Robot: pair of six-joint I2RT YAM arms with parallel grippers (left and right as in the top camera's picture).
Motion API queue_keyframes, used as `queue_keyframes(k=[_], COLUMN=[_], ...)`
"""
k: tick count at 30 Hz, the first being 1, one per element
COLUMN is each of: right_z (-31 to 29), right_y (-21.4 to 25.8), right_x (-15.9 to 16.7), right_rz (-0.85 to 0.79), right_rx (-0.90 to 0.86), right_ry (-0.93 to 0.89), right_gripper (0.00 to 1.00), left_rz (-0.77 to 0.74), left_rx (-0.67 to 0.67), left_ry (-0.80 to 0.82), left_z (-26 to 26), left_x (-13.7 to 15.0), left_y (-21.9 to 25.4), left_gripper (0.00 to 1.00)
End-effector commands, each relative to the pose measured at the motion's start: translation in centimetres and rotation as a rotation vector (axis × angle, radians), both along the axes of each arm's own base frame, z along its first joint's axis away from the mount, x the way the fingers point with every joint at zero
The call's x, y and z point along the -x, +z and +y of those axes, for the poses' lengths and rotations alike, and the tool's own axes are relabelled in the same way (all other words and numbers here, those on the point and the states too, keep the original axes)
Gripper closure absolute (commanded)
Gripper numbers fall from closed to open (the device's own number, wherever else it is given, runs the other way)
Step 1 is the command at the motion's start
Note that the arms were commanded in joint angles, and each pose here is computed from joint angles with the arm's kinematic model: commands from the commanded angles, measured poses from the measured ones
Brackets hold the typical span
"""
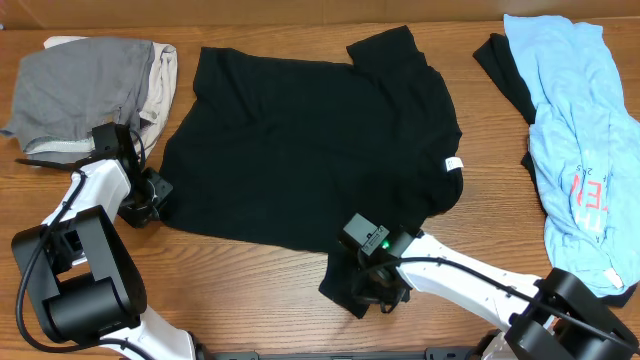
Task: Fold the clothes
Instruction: 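Fold the bottom hem upward toward the collar with both grippers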
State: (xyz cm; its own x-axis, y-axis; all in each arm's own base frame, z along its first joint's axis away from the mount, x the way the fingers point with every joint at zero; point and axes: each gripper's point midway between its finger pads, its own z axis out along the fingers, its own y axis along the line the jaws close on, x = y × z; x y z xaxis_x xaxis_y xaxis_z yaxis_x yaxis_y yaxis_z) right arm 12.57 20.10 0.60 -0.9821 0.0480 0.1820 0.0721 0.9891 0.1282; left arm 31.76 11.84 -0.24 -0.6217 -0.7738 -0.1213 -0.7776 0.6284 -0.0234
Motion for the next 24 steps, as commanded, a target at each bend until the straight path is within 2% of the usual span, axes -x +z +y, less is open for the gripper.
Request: queue_keyframes(k=[1, 5, 11, 19, 24], right_z=[-0.1, -0.4, -2.4, -5.4, -8.1], right_y=[-0.1, -0.2, 0.7, 10.0, 14.8], right_x=[0.3, 0.4, 0.3, -1.4, -1.8], right_rz=[0.006, 0.011, 0.001, -0.085, -0.147], right_rx=[0.009, 0.026, 0.121, 0.032, 0.027], right_ry=[-0.011, -0.027, -0.149, -0.271, -0.324], right_gripper=[0.96, 0.96, 0.96, 0.96, 0.96], left_rz=[0.114, 0.109, 0.068, 0.063, 0.040], left_rx=[0.037, 0.070, 0.150, 0.147, 0.117], left_ry=[0.003, -0.033, -0.132, -0.210, -0.229], left_z=[-0.6, -1.2, -2.4, -1.4, -0.8], left_x=[2.5, 2.4, 0.8, -2.0, -2.7], left_y=[-2.8, -2.8, -1.3, 5.4, 9.2], left_gripper=[0.96, 0.96, 0.96, 0.96, 0.96])
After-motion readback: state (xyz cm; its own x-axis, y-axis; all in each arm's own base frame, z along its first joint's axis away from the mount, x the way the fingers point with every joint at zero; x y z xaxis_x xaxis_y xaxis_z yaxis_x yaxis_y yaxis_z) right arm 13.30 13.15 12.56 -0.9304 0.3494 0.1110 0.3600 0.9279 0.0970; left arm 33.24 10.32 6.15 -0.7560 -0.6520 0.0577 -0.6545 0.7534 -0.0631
